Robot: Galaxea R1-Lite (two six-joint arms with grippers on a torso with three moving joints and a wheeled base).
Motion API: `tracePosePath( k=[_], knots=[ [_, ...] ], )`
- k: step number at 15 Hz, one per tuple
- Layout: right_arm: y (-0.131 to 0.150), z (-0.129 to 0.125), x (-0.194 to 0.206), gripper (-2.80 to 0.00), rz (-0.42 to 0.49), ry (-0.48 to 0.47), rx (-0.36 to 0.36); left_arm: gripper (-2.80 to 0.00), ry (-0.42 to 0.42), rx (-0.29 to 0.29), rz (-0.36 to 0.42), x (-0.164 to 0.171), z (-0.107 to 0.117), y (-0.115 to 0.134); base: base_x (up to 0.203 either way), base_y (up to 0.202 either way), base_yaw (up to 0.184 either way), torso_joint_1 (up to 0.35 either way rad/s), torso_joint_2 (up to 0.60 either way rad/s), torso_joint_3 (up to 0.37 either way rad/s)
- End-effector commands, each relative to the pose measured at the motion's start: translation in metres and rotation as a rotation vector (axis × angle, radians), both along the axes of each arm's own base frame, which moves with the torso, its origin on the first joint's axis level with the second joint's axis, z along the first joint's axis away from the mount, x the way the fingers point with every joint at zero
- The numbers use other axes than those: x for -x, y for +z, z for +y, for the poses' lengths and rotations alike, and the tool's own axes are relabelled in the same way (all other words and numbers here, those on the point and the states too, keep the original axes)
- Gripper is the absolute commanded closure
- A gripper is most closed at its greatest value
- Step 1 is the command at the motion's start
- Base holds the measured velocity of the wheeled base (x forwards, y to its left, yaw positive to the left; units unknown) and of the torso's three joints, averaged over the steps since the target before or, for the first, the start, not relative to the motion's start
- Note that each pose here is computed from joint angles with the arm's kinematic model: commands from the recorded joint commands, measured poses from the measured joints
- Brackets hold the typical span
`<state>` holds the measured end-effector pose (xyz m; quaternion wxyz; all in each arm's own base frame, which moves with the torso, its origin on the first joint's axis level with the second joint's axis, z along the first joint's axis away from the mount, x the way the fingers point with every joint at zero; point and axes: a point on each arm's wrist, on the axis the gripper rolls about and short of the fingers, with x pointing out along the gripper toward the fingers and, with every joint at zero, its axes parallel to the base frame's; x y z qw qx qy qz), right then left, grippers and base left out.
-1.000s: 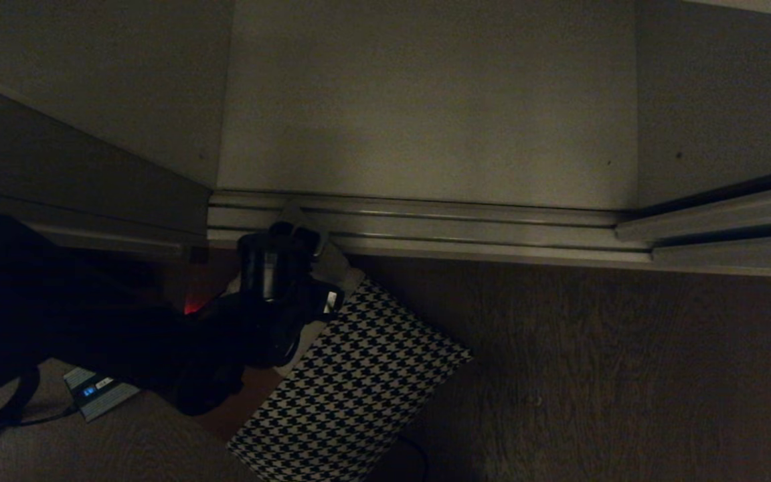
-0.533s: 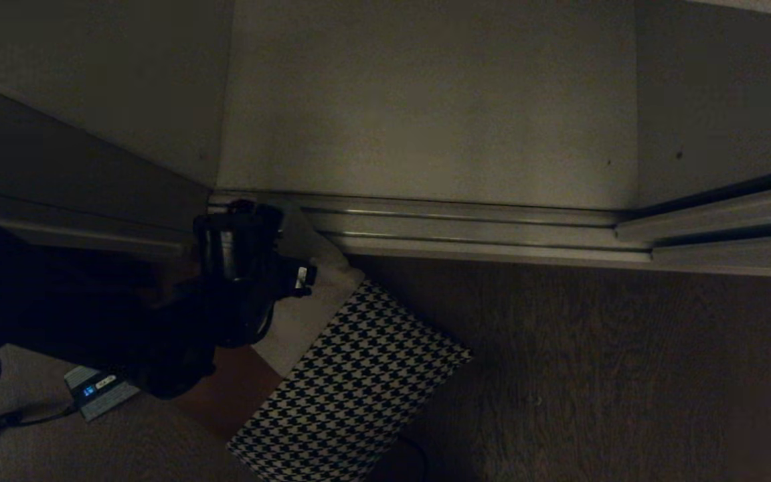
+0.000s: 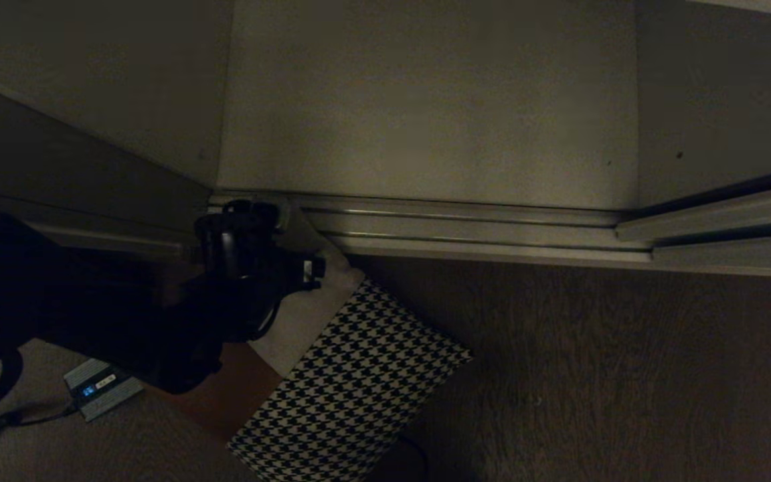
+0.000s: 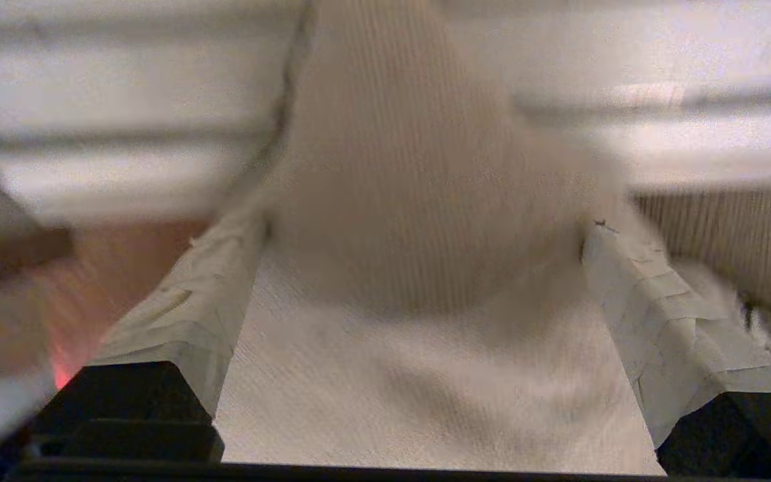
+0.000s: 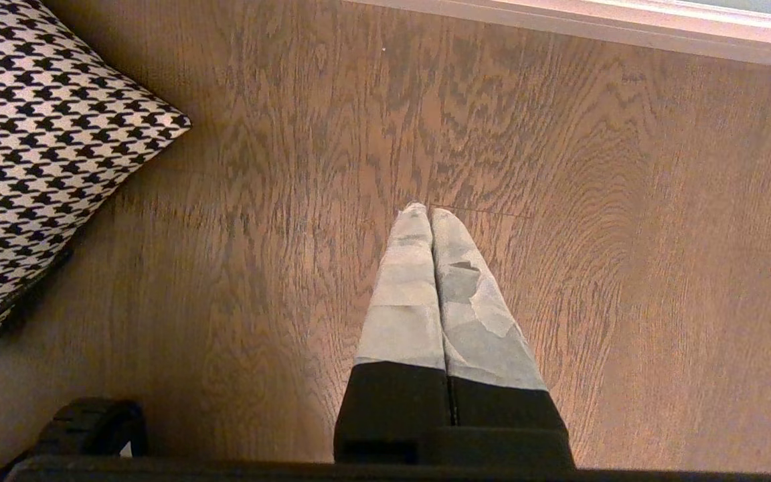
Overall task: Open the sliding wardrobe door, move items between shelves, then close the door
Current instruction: Place the pillow on the higher shelf
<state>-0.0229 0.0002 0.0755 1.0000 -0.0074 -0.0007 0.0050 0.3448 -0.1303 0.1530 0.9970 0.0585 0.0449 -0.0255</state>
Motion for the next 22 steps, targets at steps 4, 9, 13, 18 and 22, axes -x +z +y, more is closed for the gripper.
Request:
tracePosePath(
  k=[4,9,13,18,22],
  knots=[
    [-0.001,0.000,0.000,0.00,0.003,0.001,0.000,-2.80,-0.002,0.041,0.022,-0.006,-0.002,-0.004,0.000,0.000,0.000,0.000,0.00,0.000],
    [-0.001,0.000,0.000,0.00,0.003,0.001,0.001,-2.80,0.001,0.051,0.004,-0.013,-0.002,-0.005,0.000,0.000,0.000,0.000,0.00,0.000],
    [-0.001,0.000,0.000,0.00,0.003,0.001,0.001,0.00,0.001,0.066,-0.002,-0.016,-0.003,-0.004,0.000,0.000,0.000,0.000,0.00,0.000],
    [-0.001,0.000,0.000,0.00,0.003,0.001,0.001,0.00,0.000,0.091,-0.021,-0.019,-0.004,-0.002,0.000,0.000,0.000,0.000,0.00,0.000],
    [-0.001,0.000,0.000,0.00,0.004,-0.001,0.001,0.00,-0.006,0.124,-0.064,-0.009,-0.001,0.018,0.000,0.000,0.000,0.000,0.00,0.000]
  ],
)
